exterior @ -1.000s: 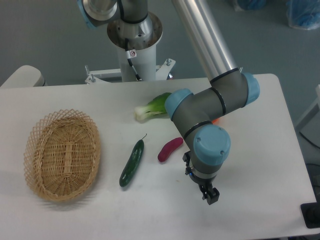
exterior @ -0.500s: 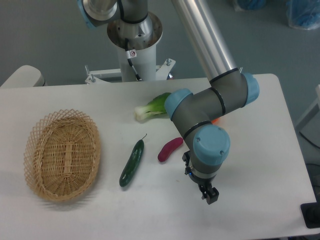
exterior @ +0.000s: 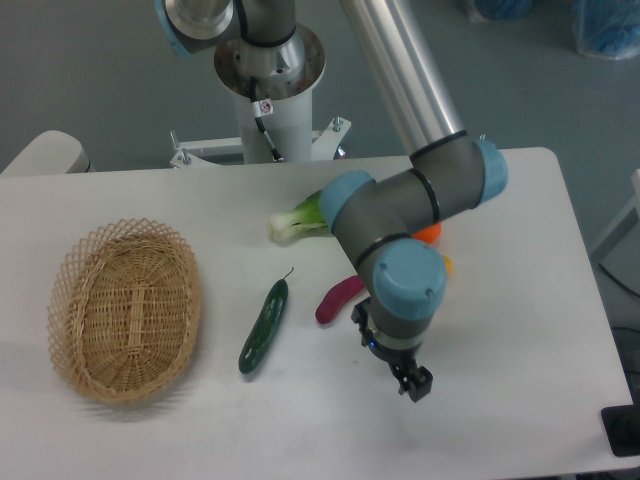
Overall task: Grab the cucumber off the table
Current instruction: 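Move the gripper toward the green cucumber and lower over it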
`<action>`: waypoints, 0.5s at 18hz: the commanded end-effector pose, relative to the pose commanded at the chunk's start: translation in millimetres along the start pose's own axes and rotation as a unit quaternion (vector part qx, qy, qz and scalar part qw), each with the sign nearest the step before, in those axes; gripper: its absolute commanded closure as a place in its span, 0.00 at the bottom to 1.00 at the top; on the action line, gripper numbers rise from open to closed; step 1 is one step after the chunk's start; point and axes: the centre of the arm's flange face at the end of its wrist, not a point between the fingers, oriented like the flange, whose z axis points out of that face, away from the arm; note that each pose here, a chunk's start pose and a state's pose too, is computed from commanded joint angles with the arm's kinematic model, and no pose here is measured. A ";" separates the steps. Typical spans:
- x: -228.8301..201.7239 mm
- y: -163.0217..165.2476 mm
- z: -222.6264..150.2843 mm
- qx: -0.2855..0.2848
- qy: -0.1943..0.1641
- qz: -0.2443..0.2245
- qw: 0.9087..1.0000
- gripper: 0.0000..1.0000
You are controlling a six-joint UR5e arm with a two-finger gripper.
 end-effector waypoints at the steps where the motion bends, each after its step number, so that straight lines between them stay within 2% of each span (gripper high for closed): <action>1: 9.5 -3.4 1.0 -0.001 0.005 0.002 1.000 0.00; 7: 53.1 -22.3 22.6 -0.011 0.037 -0.020 0.999 0.00; 9: 57.6 -21.6 18.9 -0.010 0.035 -0.037 0.999 0.00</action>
